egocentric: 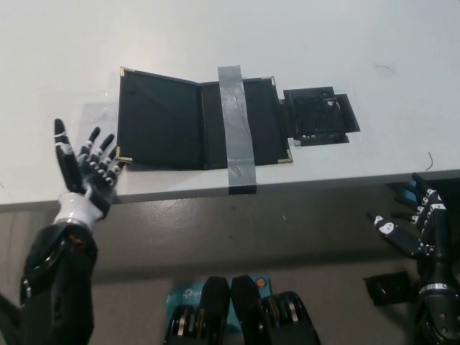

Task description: The robot uses its left hand to push the cover of the diary kept in the middle of the desk towards the right to close it

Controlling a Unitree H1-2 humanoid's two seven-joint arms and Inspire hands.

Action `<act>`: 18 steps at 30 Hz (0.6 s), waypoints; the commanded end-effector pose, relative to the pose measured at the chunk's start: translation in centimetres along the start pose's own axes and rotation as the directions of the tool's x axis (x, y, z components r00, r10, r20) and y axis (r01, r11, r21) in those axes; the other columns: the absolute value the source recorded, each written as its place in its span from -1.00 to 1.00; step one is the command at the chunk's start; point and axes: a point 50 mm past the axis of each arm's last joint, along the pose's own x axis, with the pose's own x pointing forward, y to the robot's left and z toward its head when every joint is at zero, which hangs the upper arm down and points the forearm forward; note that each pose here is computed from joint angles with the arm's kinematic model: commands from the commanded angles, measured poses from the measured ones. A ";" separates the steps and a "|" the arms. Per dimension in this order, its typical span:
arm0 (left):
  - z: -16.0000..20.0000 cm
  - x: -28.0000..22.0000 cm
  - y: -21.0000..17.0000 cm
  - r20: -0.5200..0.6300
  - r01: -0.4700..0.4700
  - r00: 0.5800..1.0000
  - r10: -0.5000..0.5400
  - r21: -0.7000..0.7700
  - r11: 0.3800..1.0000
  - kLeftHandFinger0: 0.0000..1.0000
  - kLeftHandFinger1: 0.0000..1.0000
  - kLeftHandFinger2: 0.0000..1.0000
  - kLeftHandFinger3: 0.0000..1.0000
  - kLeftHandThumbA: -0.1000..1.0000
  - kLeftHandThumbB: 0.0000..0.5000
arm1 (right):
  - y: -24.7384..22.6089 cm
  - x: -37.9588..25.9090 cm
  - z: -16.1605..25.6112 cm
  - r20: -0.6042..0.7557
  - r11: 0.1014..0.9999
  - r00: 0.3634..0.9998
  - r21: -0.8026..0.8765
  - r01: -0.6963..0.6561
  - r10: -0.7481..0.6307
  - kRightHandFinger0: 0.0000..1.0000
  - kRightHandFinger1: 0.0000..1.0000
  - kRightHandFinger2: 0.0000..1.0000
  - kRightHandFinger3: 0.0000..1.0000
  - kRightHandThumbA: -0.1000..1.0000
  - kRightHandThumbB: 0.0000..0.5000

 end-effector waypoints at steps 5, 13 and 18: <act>-1.4 0.9 -3.7 -0.058 0.045 0.997 -0.046 -0.014 0.999 1.00 1.00 1.00 1.00 1.00 0.06 | 0.1 1.1 2.3 0.078 1.000 0.997 -0.018 -0.018 0.020 0.06 0.41 0.66 0.78 0.85 -0.68; -2.7 0.9 -7.4 -0.084 0.124 0.988 -0.129 -0.064 0.990 1.00 1.00 1.00 1.00 1.00 0.20 | 0.1 1.4 2.7 0.080 0.999 0.996 -0.014 -0.031 0.032 0.09 0.42 0.63 0.76 0.81 -0.74; -0.2 0.9 -13.4 -0.013 0.253 0.967 -0.254 -0.035 0.967 1.00 1.00 1.00 1.00 1.00 0.25 | 0.1 1.4 2.6 0.079 0.999 0.996 -0.036 -0.030 0.032 0.09 0.41 0.60 0.76 0.83 -0.71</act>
